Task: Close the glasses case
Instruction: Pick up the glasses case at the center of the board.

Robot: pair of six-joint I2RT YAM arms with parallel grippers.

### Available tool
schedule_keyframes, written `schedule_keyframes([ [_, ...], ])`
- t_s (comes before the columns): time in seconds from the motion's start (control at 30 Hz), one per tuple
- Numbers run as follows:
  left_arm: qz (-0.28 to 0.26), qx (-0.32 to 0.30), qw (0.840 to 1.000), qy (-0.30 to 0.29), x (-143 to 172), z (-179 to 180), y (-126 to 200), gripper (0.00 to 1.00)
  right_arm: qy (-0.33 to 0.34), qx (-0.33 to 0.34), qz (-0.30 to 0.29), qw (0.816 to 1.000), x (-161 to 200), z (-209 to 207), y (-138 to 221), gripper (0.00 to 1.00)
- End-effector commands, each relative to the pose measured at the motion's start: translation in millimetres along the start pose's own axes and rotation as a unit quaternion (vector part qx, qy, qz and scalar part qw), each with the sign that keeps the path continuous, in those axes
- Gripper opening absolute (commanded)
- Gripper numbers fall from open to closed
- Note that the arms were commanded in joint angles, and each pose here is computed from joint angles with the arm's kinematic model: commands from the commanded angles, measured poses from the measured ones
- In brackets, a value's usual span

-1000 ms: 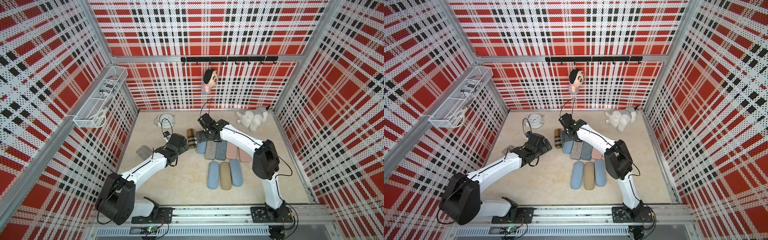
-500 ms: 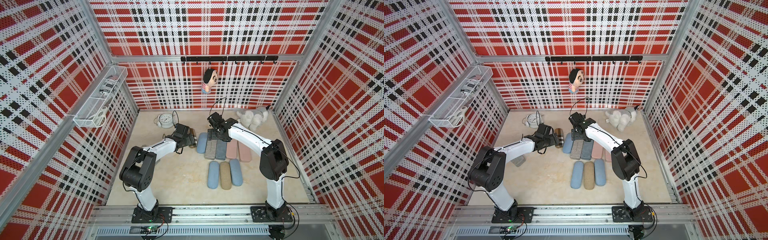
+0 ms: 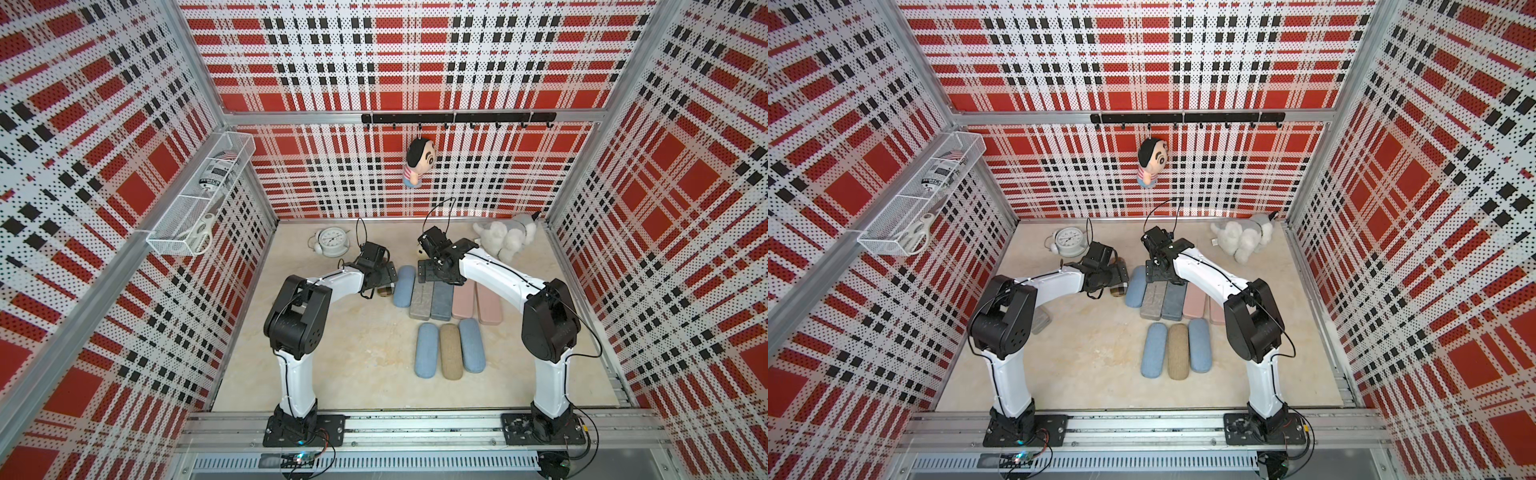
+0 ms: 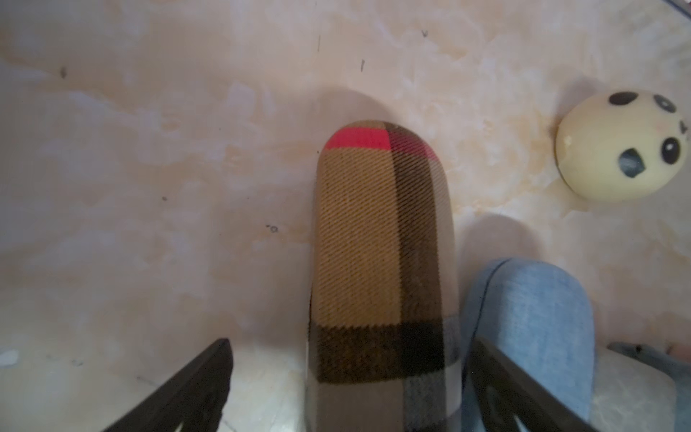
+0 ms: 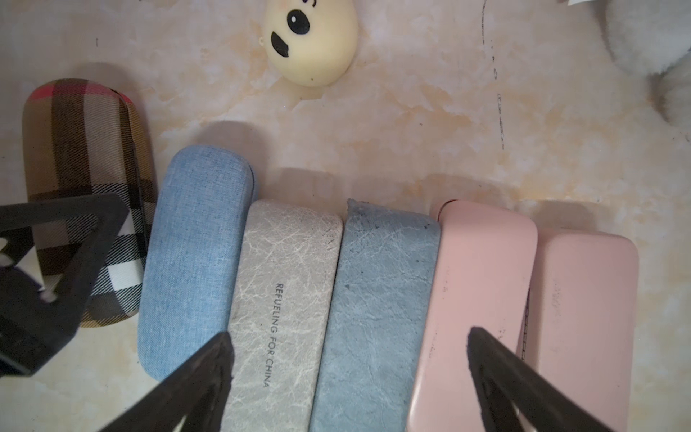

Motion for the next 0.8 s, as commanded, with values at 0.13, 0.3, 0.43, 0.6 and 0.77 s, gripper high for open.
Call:
schedule_keyframes([
  [0.13,0.003,-0.008,1.000,-0.014,-0.8,-8.3,-11.4,0.87,0.002,-0.007,-0.023,1.000,-11.3,-3.1,7.2,1.00],
  [0.3,0.010,-0.014,1.000,-0.011,2.8,-4.3,-20.6,0.75,-0.001,-0.005,-0.022,1.000,-7.9,-5.9,10.9,1.00],
  [0.43,0.013,-0.018,1.000,-0.010,5.8,-0.4,-23.0,0.69,-0.006,-0.006,-0.022,1.000,-3.6,-8.4,13.3,1.00],
  [0.6,0.009,-0.024,1.000,-0.004,4.9,5.5,-20.2,0.57,-0.009,-0.011,-0.022,1.000,-3.1,-8.6,15.9,1.00],
  [0.77,0.003,-0.024,1.000,-0.001,2.7,9.0,-13.7,0.43,-0.011,-0.016,-0.025,0.999,-3.1,-8.8,19.9,1.00],
])
Point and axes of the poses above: each gripper's point midway between its finger pads, its own y axis back along the fingers, its own z axis along the line the jaws close on, x = y × z, the point moved 8 cm from there along y, back along the fingers, and after that the axes turned 8 degrees about y, right-handed, at the moved point
